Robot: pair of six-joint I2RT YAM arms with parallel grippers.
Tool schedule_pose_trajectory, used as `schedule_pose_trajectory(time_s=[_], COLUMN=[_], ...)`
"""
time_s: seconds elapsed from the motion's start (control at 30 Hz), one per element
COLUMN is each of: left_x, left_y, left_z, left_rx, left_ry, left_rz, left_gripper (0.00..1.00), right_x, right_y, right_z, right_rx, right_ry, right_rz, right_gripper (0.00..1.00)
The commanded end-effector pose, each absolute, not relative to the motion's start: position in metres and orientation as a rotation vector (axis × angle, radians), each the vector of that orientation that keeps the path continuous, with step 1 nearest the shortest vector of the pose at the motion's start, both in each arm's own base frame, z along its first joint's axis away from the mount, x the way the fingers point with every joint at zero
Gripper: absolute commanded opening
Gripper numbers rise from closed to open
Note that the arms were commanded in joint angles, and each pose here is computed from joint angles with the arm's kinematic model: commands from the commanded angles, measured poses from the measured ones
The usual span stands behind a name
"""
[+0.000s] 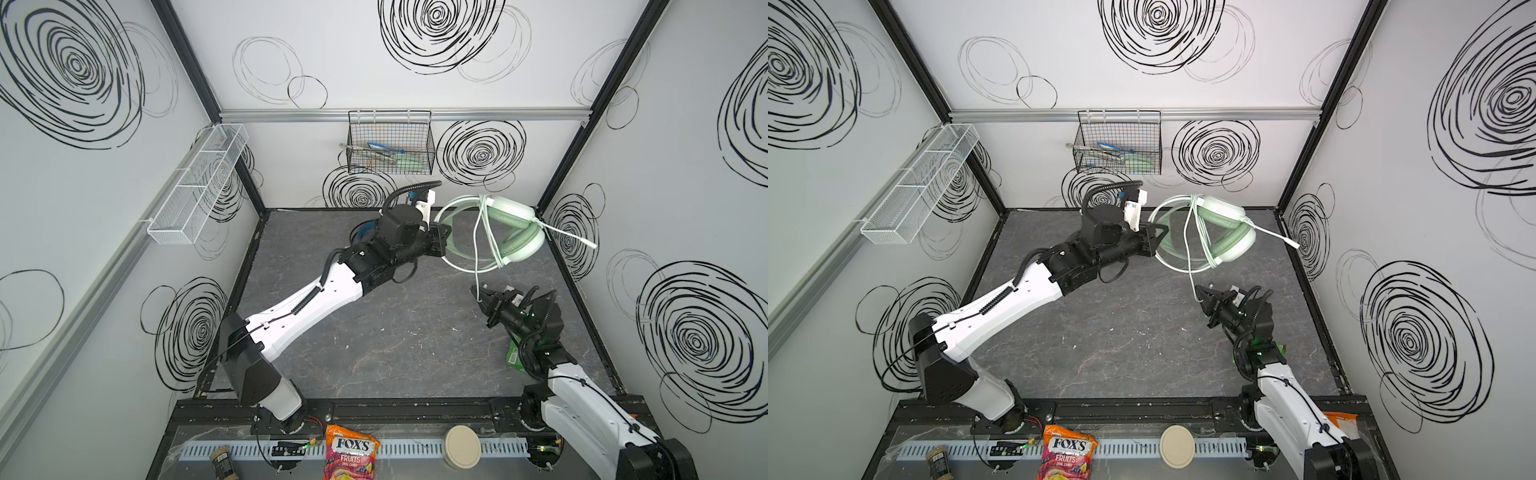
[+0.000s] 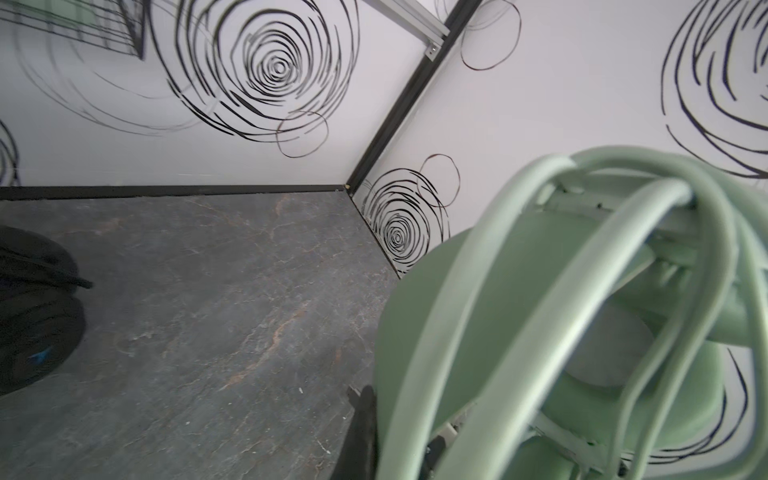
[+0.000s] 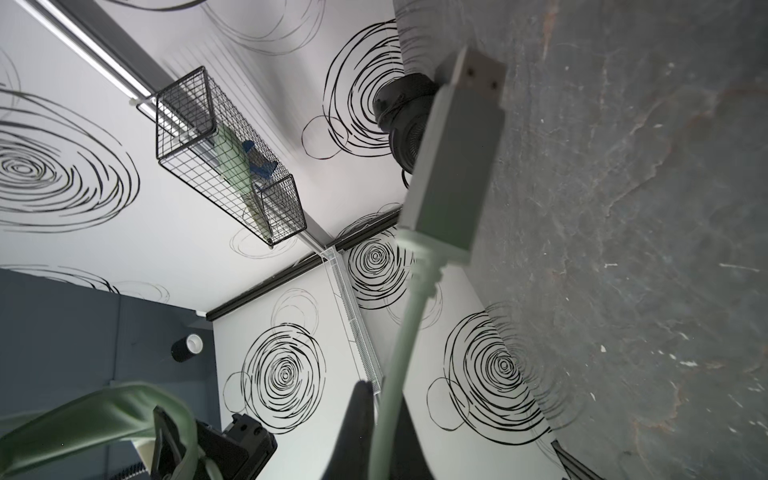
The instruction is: Wrap the headphones
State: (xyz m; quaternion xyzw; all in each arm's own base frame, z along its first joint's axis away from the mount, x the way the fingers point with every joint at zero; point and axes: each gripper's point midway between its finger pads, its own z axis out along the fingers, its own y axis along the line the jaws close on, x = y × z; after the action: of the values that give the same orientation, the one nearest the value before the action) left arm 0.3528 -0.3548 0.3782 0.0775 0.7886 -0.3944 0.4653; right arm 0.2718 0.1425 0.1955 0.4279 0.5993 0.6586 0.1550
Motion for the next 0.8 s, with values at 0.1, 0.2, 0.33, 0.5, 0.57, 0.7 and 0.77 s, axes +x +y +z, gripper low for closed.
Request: schedule_pose_trajectory(time_s=[0.1, 0.2, 0.33, 0.5, 0.57, 0.7, 0.77], left_x=[0.366, 0.36, 0.343, 0.313, 0.303, 0.289, 0.287], left_y=[-0.296, -0.293, -0.295, -0.295, -0.297, -0.298, -0.296], left_z=[0.478, 0.499, 0.507, 0.497, 0.497, 0.489, 0.48], left_rx=[0.103, 0.172, 0.295, 0.416, 0.458, 0.551, 0.585], left_ry=[1.624, 1.555, 1.54, 1.527, 1.511, 1.551, 1.597], left_rz=[-1.033, -1.119, -1.194, -1.323, -1.367, -1.343, -1.291], left_gripper=[0.0, 0.0, 0.0, 0.0, 0.0, 0.0, 0.0], right_x=[0.288, 0.298, 0.315, 0.34, 0.348, 0.358, 0.359], right_y=[0.145, 0.14, 0.129, 0.123, 0.127, 0.131, 0.129], right_z=[0.225, 0.232, 0.252, 0.292, 0.306, 0.345, 0.363], right_rx=[1.015, 0.967, 0.902, 0.733, 0.654, 0.468, 0.397], right_ry=[1.804, 1.823, 1.799, 1.799, 1.805, 1.806, 1.782], right_rz=[1.747, 1.668, 1.584, 1.45, 1.436, 1.34, 1.286], right_gripper=[0.0, 0.0, 0.0, 0.0, 0.0, 0.0, 0.0])
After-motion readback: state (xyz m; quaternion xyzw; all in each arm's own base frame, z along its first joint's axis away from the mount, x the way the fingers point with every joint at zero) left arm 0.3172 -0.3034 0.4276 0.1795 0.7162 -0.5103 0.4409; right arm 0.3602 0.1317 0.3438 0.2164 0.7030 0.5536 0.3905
